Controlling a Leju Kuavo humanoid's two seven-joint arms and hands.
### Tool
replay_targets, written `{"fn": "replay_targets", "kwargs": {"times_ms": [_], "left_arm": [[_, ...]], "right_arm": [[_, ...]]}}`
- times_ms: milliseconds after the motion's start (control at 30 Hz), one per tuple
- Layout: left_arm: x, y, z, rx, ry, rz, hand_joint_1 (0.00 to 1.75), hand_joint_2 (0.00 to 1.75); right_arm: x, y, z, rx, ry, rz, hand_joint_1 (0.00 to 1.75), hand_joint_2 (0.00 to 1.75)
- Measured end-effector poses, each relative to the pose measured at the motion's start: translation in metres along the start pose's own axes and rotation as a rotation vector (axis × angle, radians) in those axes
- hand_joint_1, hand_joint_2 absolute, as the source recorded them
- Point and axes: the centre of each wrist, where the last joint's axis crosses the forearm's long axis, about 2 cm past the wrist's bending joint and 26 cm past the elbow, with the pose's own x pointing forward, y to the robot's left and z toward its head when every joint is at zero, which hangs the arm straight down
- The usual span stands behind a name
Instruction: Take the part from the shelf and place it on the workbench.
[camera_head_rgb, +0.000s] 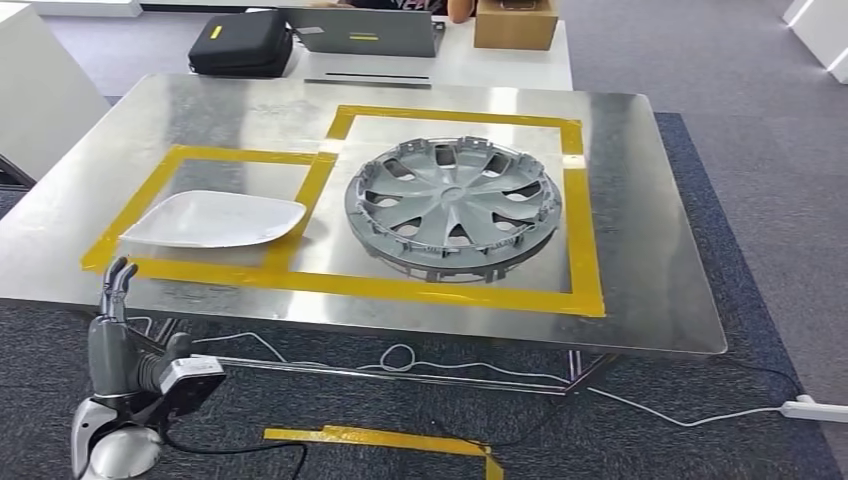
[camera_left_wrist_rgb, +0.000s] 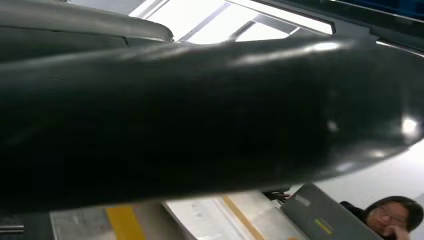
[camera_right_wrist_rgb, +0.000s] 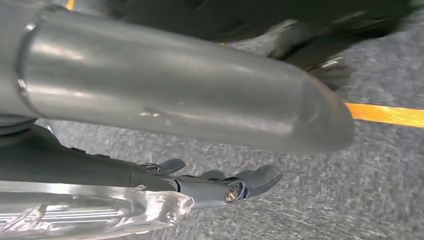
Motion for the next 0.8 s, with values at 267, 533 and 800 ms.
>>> {"fn": "replay_targets", "kwargs": {"times_ms": [267,533,800], "left_arm": [[0.004,0.01,0.003,0.073,0.002,0.028,0.0,0.0],[-0.02,0.044,0.027,0.244,0.107,0.01,0.0,0.0],[-0.067,0.061,0.06,0.392,0.342,-0.113,0.0,0.0]], "right_arm": [[0.013,0.017,0.0,0.043,-0.037,-0.004,0.0,0.0],[-0.012,0.014,0.006,0.083,-0.026,-0.017,0.0,0.0],[-0.014,0.014,0.007,0.075,-0.008,-0.024,0.0,0.0]]}}
